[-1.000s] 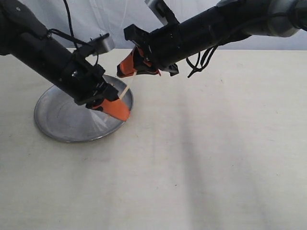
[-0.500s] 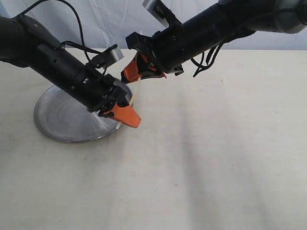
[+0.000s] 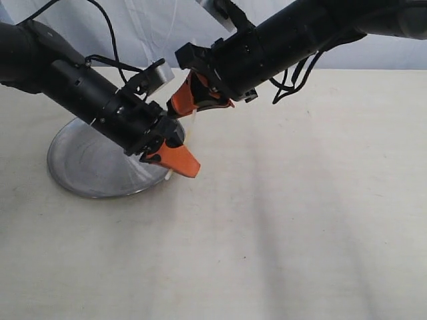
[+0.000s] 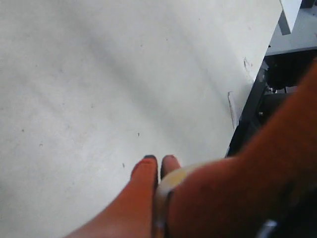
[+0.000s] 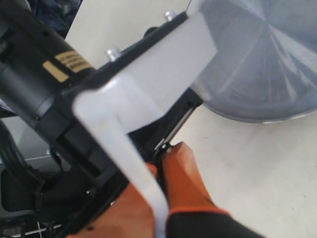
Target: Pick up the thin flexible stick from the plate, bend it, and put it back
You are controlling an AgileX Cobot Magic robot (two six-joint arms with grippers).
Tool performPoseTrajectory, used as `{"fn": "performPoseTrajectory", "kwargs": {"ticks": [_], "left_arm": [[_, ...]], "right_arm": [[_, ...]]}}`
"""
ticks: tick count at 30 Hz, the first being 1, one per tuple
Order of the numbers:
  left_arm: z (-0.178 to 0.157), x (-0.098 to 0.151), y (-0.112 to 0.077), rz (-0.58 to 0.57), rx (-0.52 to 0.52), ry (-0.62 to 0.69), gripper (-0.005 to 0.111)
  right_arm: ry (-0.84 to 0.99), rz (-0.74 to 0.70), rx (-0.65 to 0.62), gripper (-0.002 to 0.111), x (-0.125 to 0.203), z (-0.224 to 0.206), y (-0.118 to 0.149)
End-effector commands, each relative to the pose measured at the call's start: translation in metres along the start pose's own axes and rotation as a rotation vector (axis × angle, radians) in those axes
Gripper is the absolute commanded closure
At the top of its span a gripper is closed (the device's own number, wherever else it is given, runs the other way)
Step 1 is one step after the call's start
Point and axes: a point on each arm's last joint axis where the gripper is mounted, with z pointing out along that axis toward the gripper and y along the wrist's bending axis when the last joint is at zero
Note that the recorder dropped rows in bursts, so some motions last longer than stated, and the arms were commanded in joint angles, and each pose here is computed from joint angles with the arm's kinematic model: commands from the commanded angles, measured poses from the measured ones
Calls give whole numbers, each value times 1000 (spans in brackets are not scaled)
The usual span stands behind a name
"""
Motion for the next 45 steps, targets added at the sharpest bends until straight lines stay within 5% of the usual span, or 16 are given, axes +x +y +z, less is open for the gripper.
{"fn": "performPoseTrajectory", "kwargs": {"ticks": [1,20,34,45], "left_arm": [[6,5,17,-9,-103,29,106],[5,6,18,-3,-111,47,106],[3,17,18,41,-117,163,106],[-22,26,23,124,-412,288,106]], "right_arm": [[-9,7,-104,109,5,-3,29],[-63,-78,-63,109,7,-26,53],[-79,-130,152,109,5,-27,34],[-35,-106,189,109,8,-28,30]]}}
